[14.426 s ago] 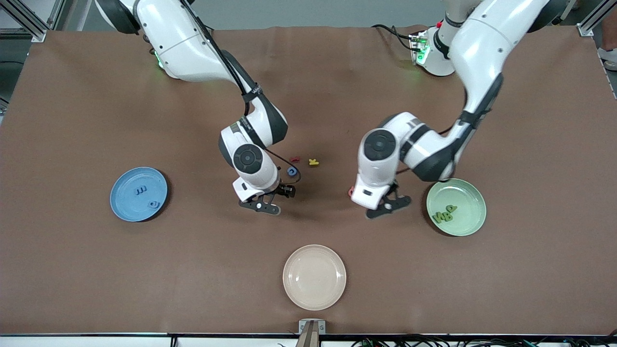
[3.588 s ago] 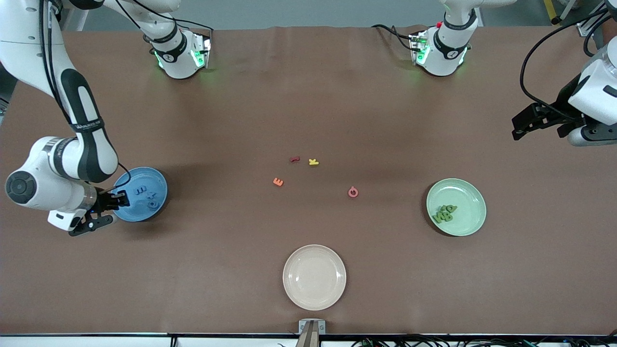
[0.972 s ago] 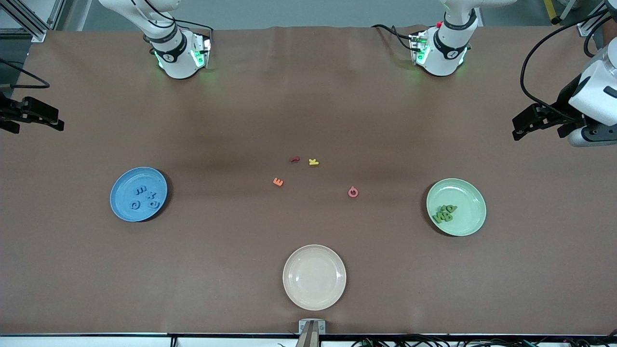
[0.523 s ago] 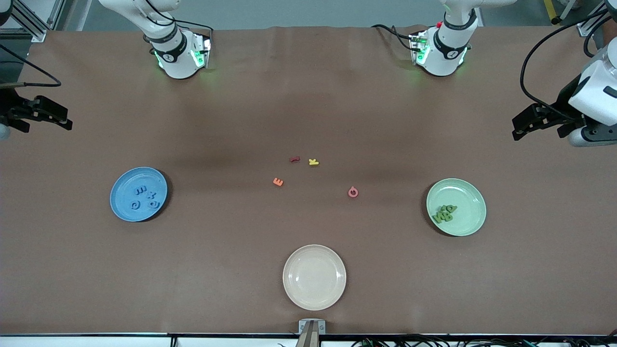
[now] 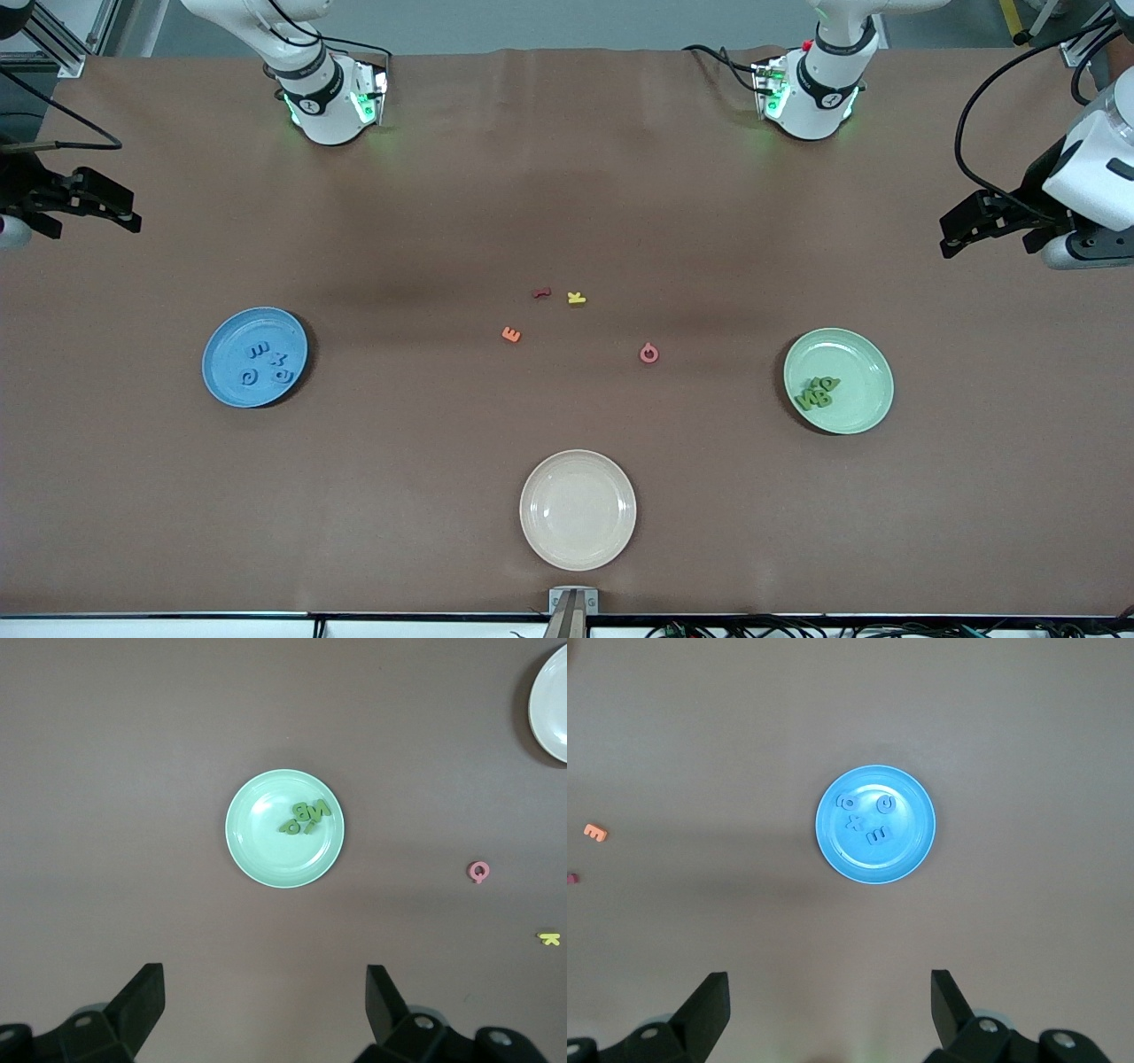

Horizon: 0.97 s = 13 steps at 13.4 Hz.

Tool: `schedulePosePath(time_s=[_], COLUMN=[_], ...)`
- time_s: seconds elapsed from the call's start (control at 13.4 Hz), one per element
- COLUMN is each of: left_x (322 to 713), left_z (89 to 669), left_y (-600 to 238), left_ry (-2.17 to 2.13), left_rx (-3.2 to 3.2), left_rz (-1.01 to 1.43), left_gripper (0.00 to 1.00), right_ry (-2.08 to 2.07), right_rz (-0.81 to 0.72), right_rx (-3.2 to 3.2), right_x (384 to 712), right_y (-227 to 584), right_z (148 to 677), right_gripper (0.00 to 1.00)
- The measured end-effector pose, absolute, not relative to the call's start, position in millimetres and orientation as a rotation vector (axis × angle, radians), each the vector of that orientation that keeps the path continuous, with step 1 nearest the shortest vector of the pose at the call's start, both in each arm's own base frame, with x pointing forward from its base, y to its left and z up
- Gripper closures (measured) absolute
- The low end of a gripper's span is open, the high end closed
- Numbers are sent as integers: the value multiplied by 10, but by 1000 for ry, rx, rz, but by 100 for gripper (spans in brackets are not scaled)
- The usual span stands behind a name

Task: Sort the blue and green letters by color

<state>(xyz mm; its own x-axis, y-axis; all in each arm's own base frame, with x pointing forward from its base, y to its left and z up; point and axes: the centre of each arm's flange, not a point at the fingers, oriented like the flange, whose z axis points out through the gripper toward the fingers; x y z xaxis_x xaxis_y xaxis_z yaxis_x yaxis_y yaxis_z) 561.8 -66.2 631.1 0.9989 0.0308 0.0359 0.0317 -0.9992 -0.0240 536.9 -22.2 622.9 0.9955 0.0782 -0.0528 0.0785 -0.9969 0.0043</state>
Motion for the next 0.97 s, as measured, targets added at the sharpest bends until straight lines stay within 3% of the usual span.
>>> schedulePosePath(time_s=[0.97], left_x=[5619], left_z=[6313], left_y=[-663], left_ry=[-49], left_rx=[-3116], left_rz=[-58], left_gripper=[0], right_ry=[116], right_rz=[-67], right_rx=[3126], right_x=[5371], right_y=[-249], right_z=[6251], right_gripper=[0])
